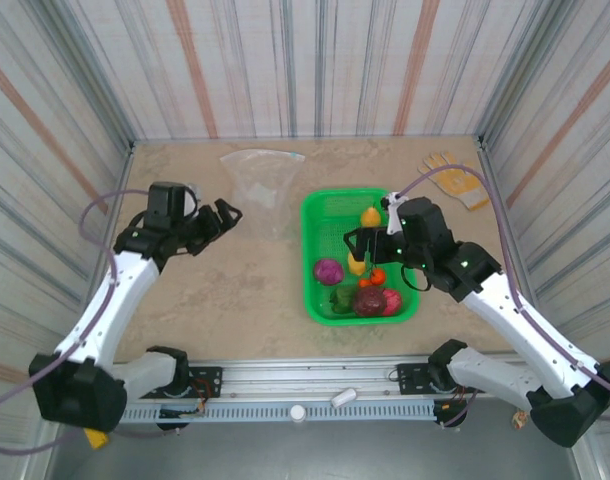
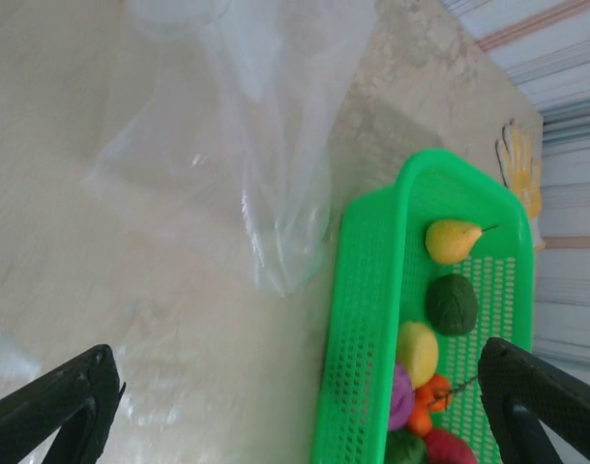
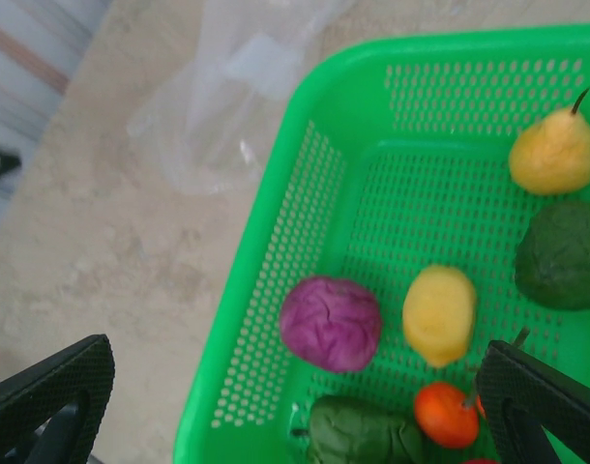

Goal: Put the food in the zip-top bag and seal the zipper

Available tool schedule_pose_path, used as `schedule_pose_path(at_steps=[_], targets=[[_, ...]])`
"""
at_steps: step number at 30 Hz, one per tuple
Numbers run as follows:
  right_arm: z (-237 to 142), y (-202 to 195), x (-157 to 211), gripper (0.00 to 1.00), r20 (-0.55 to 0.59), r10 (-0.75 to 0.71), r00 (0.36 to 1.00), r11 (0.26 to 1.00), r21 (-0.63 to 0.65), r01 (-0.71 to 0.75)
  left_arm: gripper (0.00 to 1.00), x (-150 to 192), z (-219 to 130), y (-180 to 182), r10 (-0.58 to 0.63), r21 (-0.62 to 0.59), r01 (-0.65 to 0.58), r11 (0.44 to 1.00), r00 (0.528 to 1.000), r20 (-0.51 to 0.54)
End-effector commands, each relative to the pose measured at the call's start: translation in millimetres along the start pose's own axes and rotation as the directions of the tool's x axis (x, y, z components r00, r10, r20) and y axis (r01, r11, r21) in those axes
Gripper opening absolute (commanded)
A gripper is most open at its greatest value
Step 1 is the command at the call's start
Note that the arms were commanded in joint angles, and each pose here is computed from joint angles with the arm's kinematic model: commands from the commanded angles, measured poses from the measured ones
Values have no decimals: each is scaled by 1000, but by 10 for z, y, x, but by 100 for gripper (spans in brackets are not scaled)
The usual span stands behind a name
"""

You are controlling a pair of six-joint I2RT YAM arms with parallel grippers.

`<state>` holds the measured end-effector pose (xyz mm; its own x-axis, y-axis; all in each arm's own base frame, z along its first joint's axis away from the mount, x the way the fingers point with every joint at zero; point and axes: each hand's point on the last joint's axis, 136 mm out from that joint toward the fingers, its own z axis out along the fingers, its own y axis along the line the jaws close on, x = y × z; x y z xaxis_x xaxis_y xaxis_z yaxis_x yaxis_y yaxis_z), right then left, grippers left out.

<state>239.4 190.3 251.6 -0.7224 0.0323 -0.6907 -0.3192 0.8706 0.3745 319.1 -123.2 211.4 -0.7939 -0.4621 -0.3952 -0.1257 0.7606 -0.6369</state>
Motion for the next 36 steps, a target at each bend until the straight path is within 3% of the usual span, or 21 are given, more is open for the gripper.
schedule_pose_path(at_steps=[1,5,9,14,20,25,31,36], targets=[[43,-101,122,99,-46,-52,998,992,111,56,99,-372,200,-357,148,80,-152,985,988,45],[162,-53,186,96,-110,-157,981,975,138,172,89,-710,542,-169,187,-20,-186,982,978,88],[267,-36,176,95,-151,-173,973,968,158,197,86,-889,961,-31,262,-161,-260,952,965,-5],[350,-91,133,95,-142,-168,976,965,177,192,82,-841,1433,117,297,-217,-311,925,950,-95],[378,24,142,96,-132,-186,974,976,90,198,57,-591,1771,228,285,-163,-320,933,936,-206],[367,206,122,94,-121,-230,966,972,17,234,36,-168,1696,351,274,-142,-330,933,910,-311],[343,333,174,80,-117,-281,952,959,-3,283,3,210,1228,413,303,-132,-357,925,900,-313],[295,341,215,76,-96,-277,956,961,-20,276,0,314,862,551,309,-141,-361,922,904,-296]])
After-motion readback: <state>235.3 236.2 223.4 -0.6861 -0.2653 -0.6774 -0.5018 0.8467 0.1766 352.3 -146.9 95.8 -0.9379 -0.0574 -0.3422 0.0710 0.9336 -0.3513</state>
